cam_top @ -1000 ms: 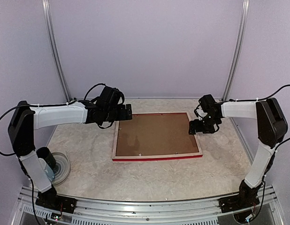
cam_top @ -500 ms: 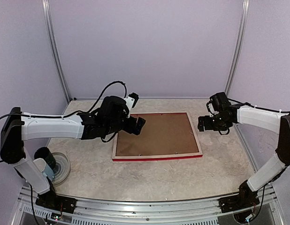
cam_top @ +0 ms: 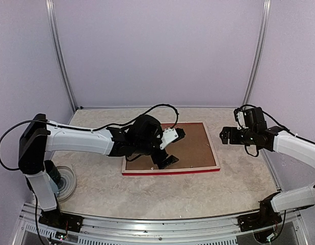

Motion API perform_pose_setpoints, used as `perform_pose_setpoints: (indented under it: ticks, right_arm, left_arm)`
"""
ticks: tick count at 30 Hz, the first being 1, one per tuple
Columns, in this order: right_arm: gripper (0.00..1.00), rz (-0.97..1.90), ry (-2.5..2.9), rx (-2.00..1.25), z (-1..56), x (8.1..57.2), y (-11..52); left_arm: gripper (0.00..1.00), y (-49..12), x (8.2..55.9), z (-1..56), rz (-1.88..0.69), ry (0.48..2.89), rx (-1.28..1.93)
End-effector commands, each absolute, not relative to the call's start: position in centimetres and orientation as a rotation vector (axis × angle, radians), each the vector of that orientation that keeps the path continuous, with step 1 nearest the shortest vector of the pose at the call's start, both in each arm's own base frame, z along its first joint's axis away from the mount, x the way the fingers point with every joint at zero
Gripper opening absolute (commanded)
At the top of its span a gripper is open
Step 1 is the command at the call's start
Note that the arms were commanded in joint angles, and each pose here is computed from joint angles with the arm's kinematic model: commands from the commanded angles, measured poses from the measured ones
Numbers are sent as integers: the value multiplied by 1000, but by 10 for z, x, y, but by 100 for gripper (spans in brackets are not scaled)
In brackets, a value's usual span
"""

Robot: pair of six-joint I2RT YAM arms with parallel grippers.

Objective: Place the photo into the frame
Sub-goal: Pick up the photo frame from the center of the board.

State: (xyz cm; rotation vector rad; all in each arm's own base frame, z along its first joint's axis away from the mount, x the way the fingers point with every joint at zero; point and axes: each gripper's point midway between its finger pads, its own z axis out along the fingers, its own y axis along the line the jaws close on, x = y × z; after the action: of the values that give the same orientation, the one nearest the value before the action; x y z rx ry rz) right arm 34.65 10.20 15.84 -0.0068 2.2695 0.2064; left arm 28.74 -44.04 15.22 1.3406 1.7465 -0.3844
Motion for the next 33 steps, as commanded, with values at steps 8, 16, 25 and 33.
perform_pose_setpoints:
  ticks: [8,16,25,33]
  right_arm:
    - [99,321,2160,-31,186,333,109]
    - [99,347,2193,-50,172,323,111]
    - [99,348,2231,-35,149,316,109]
    - [99,413,2243,-37,141,308,115]
  left_arm:
    - [89,-462,268,64,-262,1727,1700]
    - [84,-468,265,50,-294,1696,1774]
    - [59,-466,265,30,-311,1731,1812]
    - [44,-463,271,19,-288,1773,1794]
